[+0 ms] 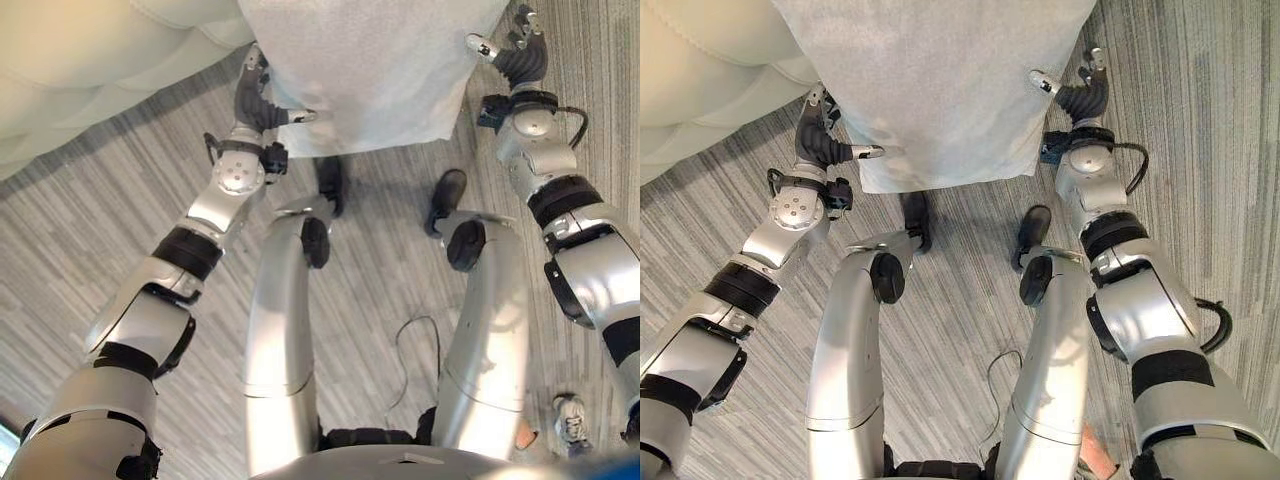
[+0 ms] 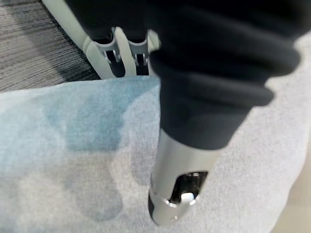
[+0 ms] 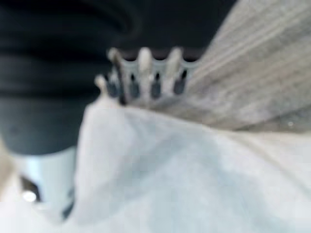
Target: Pick up all the scattered cushions and arrange them neatly on the sofa.
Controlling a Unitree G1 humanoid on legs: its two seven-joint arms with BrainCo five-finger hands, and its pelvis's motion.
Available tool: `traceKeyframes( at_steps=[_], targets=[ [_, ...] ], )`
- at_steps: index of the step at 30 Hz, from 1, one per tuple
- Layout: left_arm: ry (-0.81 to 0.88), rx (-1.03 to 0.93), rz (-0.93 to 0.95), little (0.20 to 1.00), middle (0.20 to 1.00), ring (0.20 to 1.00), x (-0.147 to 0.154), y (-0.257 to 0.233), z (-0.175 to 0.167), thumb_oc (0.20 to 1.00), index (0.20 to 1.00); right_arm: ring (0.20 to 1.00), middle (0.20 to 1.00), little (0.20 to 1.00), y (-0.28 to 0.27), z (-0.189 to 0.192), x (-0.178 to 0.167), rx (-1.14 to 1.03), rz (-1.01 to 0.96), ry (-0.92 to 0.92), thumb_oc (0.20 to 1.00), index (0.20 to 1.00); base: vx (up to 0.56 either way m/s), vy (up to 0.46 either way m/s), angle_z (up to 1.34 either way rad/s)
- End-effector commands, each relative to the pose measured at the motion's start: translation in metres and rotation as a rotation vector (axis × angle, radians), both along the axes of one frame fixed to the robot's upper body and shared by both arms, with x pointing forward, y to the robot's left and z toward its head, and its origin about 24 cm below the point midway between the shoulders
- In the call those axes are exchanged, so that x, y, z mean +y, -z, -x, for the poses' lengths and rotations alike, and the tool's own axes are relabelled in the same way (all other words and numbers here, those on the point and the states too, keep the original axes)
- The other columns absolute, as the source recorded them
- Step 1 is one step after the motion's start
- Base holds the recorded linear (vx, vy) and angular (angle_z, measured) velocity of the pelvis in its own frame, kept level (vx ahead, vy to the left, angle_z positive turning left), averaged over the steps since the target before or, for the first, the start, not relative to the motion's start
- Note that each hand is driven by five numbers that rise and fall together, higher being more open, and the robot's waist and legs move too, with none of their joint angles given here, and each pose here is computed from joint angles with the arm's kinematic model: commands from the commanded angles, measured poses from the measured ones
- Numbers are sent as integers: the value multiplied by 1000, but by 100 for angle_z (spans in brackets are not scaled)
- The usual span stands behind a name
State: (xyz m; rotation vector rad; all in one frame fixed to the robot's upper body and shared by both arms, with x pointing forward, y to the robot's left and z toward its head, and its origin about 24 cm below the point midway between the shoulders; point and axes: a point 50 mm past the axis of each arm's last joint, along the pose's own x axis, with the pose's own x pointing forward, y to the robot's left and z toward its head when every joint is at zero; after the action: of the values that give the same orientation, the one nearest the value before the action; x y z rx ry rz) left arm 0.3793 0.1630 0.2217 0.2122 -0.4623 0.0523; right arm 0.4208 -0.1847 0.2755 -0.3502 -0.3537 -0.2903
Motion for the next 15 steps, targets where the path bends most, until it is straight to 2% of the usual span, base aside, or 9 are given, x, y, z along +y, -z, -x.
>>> traceKeyframes(
  at_steps=[1, 8, 15],
  targets=[
    [95, -134, 81, 1000, 1000, 1000, -22, -20, 10, 1000, 1000, 1000, 1000, 1000, -25, 0, 10, -40, 316, 137, 1000, 1000, -9, 32, 2],
    [130, -161, 74, 1000, 1000, 1000, -37, -32, 9, 1000, 1000, 1000, 1000, 1000, -28, -3, 29, -39, 298, 129, 1000, 1000, 10, 44, 0],
    [143, -176, 106, 1000, 1000, 1000, -42, -39, 9, 1000, 1000, 1000, 1000, 1000, -31, -2, 56, -73, 127, -3, 1000, 1000, 15, 34, 0]
  ],
)
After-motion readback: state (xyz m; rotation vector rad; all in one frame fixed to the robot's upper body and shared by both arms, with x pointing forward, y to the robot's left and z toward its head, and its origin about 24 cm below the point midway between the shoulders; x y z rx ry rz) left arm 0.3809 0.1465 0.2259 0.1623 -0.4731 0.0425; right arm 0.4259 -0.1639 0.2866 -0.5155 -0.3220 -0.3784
